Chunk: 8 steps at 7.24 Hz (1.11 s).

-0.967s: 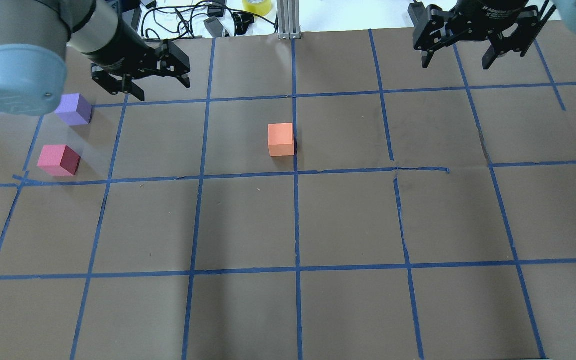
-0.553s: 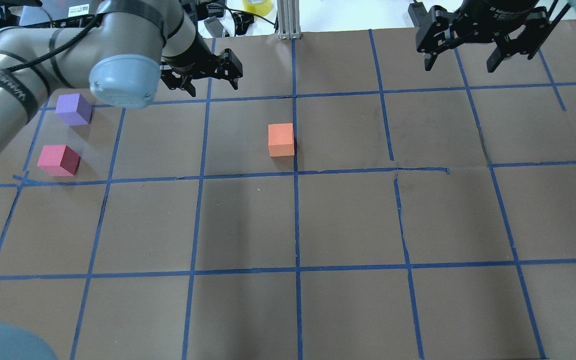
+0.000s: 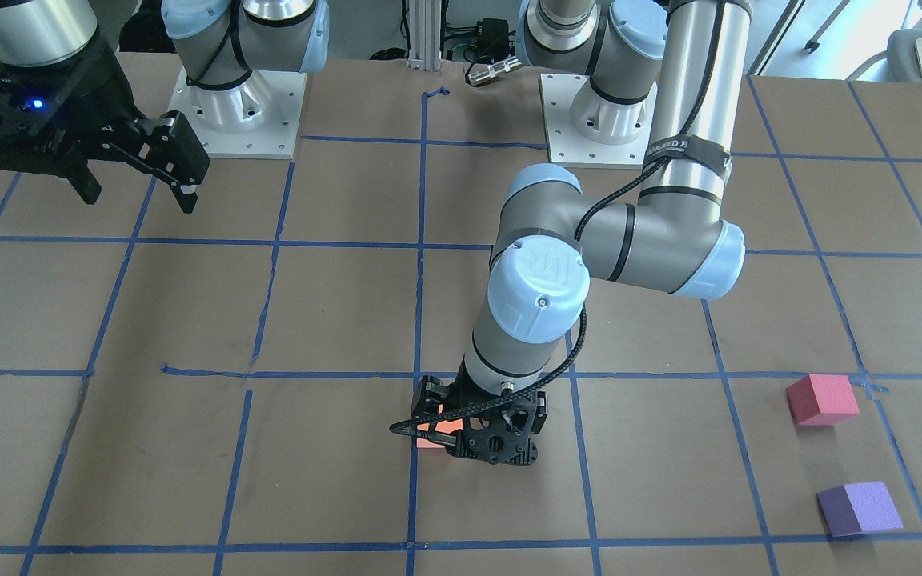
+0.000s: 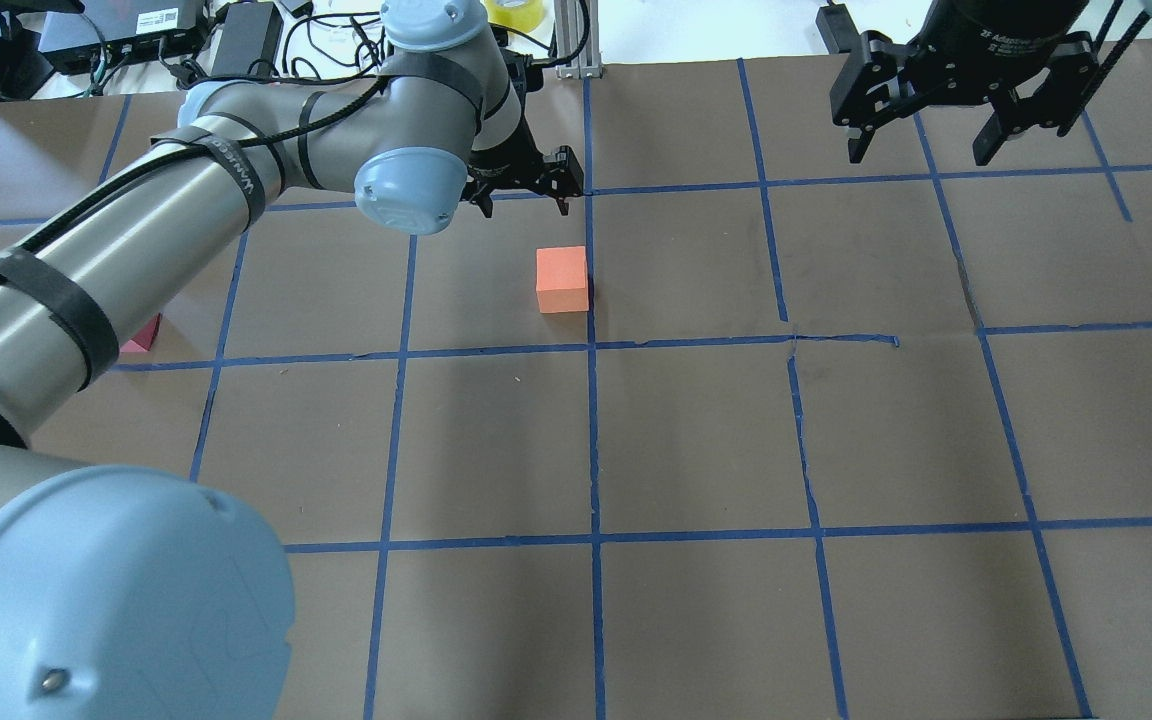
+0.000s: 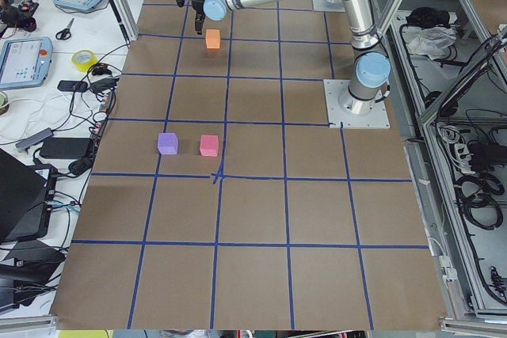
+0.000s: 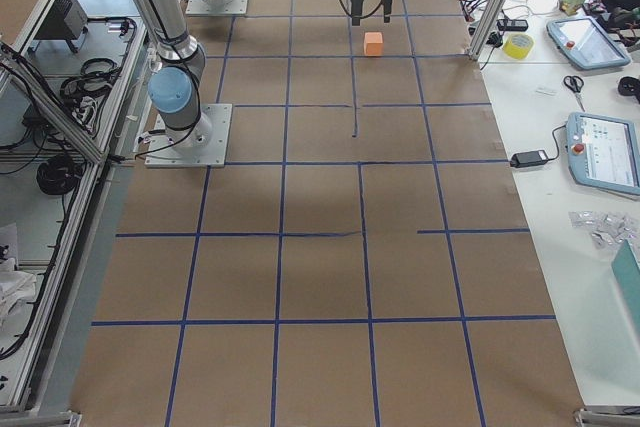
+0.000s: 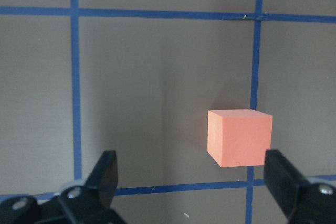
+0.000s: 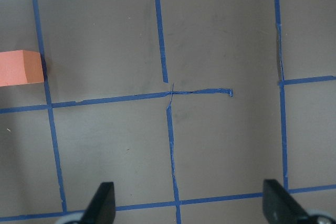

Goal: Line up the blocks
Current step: 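Move the left gripper over the orange cube while the right arm retracts, then close the left gripper on the orange cube and lift it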

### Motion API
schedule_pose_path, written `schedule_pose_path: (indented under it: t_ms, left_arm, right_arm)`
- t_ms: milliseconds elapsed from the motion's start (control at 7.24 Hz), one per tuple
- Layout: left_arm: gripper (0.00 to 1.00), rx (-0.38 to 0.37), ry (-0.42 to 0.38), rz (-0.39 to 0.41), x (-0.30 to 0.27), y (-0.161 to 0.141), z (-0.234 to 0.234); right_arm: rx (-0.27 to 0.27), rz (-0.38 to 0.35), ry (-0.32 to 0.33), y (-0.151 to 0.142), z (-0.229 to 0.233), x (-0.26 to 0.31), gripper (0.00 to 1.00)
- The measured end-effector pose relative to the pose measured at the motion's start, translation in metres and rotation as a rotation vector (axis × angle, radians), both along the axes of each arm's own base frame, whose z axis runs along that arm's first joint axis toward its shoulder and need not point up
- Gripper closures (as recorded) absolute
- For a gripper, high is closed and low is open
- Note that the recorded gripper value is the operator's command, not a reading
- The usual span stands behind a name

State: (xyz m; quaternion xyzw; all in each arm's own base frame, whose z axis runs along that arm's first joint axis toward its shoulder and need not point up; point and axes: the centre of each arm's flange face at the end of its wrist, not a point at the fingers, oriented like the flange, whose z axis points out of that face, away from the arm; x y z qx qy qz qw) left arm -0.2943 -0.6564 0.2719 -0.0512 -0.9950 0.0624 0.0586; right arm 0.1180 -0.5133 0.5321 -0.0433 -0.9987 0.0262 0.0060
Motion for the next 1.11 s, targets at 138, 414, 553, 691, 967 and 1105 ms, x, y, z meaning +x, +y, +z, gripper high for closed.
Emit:
schedule_pose_path:
  t_ms: [138, 414, 553, 691, 967, 1105]
  left_arm:
    - [0.00, 0.012, -0.002, -0.009, -0.004, -0.003, -0.012]
    - [0.00, 0.031, 0.000, -0.023, -0.016, 0.000, -0.027]
    - [0.00, 0.040, 0.003, -0.038, -0.021, 0.001, -0.036]
    - [0.00, 0.051, 0.007, -0.045, -0.023, 0.002, -0.045]
    - [0.00, 0.068, 0.010, -0.034, -0.028, 0.005, -0.056]
    - [0.20, 0.085, 0.008, -0.013, -0.029, 0.010, -0.062]
  right_arm:
    - [0.002, 0.001, 0.001, 0.000, -0.001, 0.000, 0.00]
    - [-0.002, 0.001, 0.007, -0.001, -0.001, -0.001, 0.00]
    - [-0.003, 0.001, 0.011, -0.001, -0.001, -0.001, 0.00]
    - [-0.004, 0.001, 0.010, -0.002, -0.001, -0.001, 0.00]
    - [-0.008, 0.001, 0.004, -0.001, 0.000, 0.000, 0.00]
    - [-0.010, 0.000, 0.004, -0.002, 0.000, 0.000, 0.00]
